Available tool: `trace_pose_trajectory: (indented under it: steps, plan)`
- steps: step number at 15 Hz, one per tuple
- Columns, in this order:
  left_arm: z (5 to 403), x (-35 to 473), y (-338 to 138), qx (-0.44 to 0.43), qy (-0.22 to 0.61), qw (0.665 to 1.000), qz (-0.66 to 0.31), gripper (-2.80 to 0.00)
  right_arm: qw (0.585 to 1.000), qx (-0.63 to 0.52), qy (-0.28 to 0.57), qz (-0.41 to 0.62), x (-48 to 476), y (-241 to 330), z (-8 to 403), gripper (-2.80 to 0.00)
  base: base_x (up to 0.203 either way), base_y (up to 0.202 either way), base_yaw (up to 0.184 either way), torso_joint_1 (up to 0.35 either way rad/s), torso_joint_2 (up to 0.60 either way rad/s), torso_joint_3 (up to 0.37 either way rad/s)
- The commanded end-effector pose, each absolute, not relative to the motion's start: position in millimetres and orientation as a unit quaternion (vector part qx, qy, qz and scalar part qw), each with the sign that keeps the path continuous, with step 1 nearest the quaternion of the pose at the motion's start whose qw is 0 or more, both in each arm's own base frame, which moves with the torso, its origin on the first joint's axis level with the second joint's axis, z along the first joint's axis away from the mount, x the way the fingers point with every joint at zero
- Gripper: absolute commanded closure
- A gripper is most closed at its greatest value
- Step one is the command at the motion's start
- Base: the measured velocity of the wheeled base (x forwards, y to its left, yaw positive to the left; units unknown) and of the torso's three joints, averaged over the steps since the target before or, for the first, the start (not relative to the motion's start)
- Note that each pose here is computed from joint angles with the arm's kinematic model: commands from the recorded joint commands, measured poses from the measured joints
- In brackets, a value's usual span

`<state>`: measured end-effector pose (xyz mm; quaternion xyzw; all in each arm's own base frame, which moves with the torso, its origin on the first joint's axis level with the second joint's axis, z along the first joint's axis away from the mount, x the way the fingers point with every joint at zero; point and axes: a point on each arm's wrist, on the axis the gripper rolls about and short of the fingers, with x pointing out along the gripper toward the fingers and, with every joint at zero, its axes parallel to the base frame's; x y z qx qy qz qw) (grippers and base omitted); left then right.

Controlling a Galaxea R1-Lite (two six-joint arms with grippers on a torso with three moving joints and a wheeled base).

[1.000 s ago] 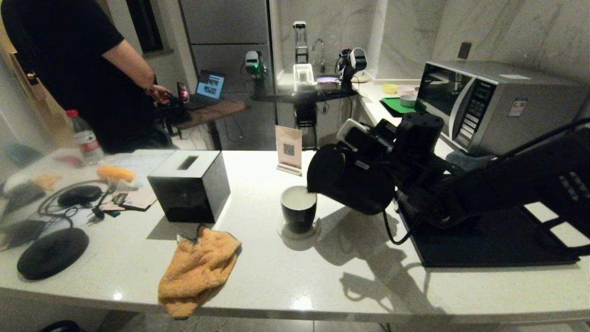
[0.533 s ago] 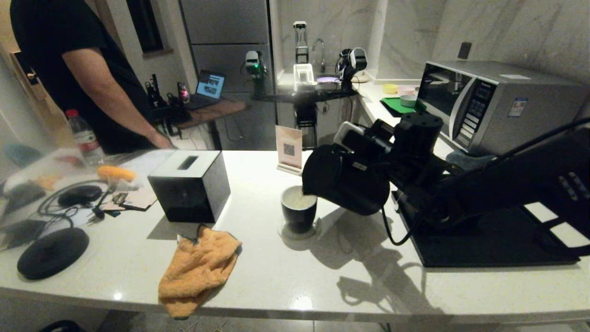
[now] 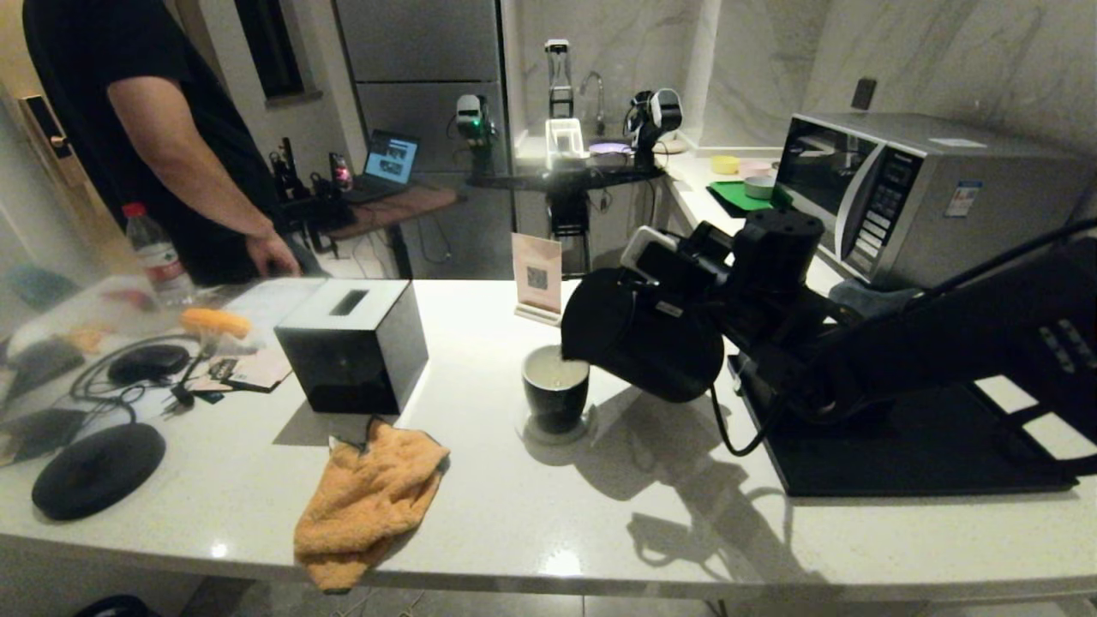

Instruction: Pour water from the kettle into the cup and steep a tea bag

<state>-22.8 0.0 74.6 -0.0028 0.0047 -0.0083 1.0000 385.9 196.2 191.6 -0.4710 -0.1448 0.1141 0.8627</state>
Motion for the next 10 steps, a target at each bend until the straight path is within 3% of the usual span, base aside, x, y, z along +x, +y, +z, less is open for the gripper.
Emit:
trace_pose_trajectory:
  steps: [1, 10]
  plan:
    - [74.5, -22.8, 0.0, -0.003, 0.005, 1.0, -0.008, 0.0, 0.861, -0.473, -0.147, 0.112, 386.0, 196.1, 192.1, 0.0, 0.0, 0.0, 0.0, 0.0, 0.0, 0.0]
    - [74.5, -22.8, 0.0, -0.003, 0.005, 1.0, -0.008, 0.0, 0.85, -0.493, -0.149, 0.108, 386.3, 195.5, 192.1, 0.0, 0.0, 0.0, 0.0, 0.0, 0.0, 0.0]
